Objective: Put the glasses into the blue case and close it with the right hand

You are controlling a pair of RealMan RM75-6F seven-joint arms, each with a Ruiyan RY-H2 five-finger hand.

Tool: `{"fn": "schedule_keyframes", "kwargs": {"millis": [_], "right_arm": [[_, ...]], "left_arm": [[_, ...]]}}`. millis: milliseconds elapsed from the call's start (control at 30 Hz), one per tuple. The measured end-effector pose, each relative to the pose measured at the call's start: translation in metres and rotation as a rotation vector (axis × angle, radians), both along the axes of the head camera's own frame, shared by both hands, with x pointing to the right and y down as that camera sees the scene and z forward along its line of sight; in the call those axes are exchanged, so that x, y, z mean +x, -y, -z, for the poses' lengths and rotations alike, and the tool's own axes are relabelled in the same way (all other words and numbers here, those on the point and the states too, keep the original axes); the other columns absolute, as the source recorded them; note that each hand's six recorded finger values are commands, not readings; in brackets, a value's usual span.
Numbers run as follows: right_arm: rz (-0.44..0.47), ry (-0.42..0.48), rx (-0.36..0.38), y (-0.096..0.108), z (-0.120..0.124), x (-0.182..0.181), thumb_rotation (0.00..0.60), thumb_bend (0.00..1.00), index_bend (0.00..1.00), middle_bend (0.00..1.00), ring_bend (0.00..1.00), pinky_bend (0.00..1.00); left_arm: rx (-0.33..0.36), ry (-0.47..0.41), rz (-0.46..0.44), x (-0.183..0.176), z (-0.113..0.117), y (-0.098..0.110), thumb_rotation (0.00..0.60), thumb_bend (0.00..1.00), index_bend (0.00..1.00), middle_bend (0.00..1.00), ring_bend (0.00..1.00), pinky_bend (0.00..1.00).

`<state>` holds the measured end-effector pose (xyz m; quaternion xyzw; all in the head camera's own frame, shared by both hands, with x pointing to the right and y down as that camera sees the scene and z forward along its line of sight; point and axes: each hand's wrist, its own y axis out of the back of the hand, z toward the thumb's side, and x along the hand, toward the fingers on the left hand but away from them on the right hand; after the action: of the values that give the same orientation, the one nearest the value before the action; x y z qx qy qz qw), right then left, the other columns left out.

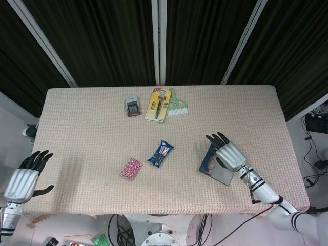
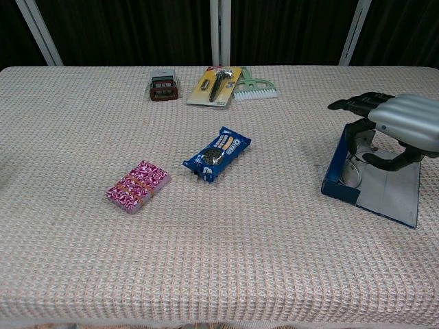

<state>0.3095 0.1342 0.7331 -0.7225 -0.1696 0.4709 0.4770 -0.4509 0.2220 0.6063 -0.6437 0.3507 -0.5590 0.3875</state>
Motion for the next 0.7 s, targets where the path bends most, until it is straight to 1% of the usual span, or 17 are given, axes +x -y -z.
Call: {"fn": "schedule_keyframes", "kwargs": {"millis": [200, 267, 333, 400, 433, 467, 567, 700], "right_arm": [[0.004, 0.023, 0.017, 0.0, 0.008, 0.002, 0.6, 0.36, 0.2, 0.0, 0.0, 0.0], [0.01, 0.021, 0.025, -0.001, 0.012, 0.006, 0.6, 0.33, 0.17, 0.0, 0.0, 0.0], [0.021, 0.005, 0.029, -0.002, 0.016, 0.013, 0.6, 0.3, 0.16, 0.0, 0.0, 0.0], [0.037, -0.027, 0.034, -0.004, 0.02, 0.024, 0.6, 0.24, 0.12, 0.0, 0.0, 0.0], [0.044, -0.044, 0.036, -0.005, 0.022, 0.029, 0.6, 0.21, 0.09, 0.0, 0.0, 0.0], [0.05, -0.063, 0.038, -0.006, 0.024, 0.035, 0.6, 0.19, 0.06, 0.0, 0.0, 0.0], [0.064, -0.119, 0.031, -0.015, 0.03, 0.054, 0.6, 0.16, 0.01, 0.0, 0.0, 0.0], [0.073, -0.151, 0.009, -0.031, 0.032, 0.069, 0.6, 0.14, 0.0, 0.0, 0.0, 0.0]], "left_arm": [[0.0, 0.001, 0.001, 0.0, 0.001, -0.001, 0.587, 0.0, 0.11, 0.08, 0.07, 0.19], [0.001, 0.001, 0.001, -0.001, 0.001, -0.001, 0.585, 0.0, 0.11, 0.08, 0.07, 0.19], [0.002, 0.001, 0.001, -0.001, 0.001, -0.001, 0.584, 0.0, 0.11, 0.08, 0.07, 0.19], [0.001, 0.001, 0.001, -0.001, 0.001, -0.001, 0.583, 0.0, 0.11, 0.08, 0.07, 0.19], [0.001, 0.001, 0.001, -0.001, 0.001, -0.001, 0.582, 0.0, 0.11, 0.08, 0.07, 0.19], [0.001, 0.0, 0.0, 0.0, 0.001, -0.001, 0.58, 0.0, 0.11, 0.08, 0.07, 0.19], [-0.001, -0.003, -0.003, 0.001, 0.0, -0.002, 0.583, 0.0, 0.11, 0.08, 0.07, 0.19], [-0.002, -0.006, -0.008, 0.003, -0.001, -0.002, 0.585, 0.0, 0.11, 0.08, 0.07, 0.19]]}}
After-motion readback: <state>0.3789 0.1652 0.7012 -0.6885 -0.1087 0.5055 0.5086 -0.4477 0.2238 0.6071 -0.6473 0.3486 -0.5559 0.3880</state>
